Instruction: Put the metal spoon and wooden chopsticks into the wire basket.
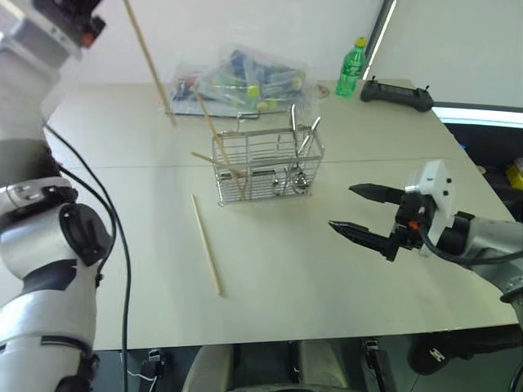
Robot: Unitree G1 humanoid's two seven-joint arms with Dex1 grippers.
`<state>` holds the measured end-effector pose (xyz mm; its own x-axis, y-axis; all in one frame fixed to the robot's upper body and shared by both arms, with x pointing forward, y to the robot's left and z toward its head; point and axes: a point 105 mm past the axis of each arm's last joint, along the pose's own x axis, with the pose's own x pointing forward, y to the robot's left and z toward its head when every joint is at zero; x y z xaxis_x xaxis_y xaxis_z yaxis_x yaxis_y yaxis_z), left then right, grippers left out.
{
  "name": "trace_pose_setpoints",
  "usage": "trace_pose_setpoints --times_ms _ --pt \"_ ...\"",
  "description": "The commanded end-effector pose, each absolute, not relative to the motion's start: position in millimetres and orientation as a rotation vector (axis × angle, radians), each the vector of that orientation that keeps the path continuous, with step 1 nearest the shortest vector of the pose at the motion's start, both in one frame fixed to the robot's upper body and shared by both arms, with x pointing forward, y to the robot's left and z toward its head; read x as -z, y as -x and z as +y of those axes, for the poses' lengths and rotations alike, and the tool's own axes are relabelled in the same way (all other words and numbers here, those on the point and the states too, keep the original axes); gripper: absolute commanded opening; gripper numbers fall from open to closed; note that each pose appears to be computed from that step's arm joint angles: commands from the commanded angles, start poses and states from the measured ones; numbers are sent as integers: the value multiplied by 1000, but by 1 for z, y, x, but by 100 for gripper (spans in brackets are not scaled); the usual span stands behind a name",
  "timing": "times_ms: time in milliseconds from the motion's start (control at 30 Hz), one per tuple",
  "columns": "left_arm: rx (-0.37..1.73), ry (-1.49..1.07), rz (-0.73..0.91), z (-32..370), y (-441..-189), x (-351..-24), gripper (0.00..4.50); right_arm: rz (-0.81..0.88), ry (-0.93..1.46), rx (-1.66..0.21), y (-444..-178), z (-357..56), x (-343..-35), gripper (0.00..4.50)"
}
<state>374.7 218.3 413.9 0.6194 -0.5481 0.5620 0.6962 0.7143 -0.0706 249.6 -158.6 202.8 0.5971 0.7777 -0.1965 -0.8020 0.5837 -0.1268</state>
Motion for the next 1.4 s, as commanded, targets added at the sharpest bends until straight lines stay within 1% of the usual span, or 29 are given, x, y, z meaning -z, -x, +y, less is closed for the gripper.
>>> trace_pose_setpoints --times_ms 33,167,267,333,600,700,833,867,933,1033,1133,1267,1333,1400 --pt "810 274 -590 192 -354 -425 4 106 210 -946 -245 -155 -209 450" --pt "874 241 -553 156 -356 -407 4 109 210 -933 -247 -157 -209 450" --pt "886 180 -539 140 -359 -392 4 99 204 -922 -248 -158 -212 450" --pt "882 132 -560 133 -361 -386 4 95 201 -922 -247 -158 -213 450" --pt "914 170 -568 120 -372 -381 4 69 192 -903 -245 -158 -219 450" --pt "936 201 -557 118 -372 -379 101 53 175 -887 -246 -158 -223 450" --pt "969 235 -555 115 -368 -379 304 55 171 -882 -245 -159 -222 450" --pt "983 243 -561 115 -365 -381 342 54 167 -878 -245 -159 -222 450" --pt "1008 270 -562 116 -359 -388 379 52 155 -868 -247 -161 -222 450" --pt "1005 230 -555 120 -354 -395 379 52 149 -863 -249 -162 -221 450" --pt "979 155 -570 130 -346 -411 379 53 145 -863 -249 -161 -220 450" --pt "914 11 -583 164 -331 -443 379 54 133 -869 -248 -158 -216 450" --pt "907 -73 -538 183 -325 -445 379 56 127 -867 -248 -158 -213 450" --pt "924 -152 -483 198 -320 -439 379 57 120 -864 -248 -158 -211 450"
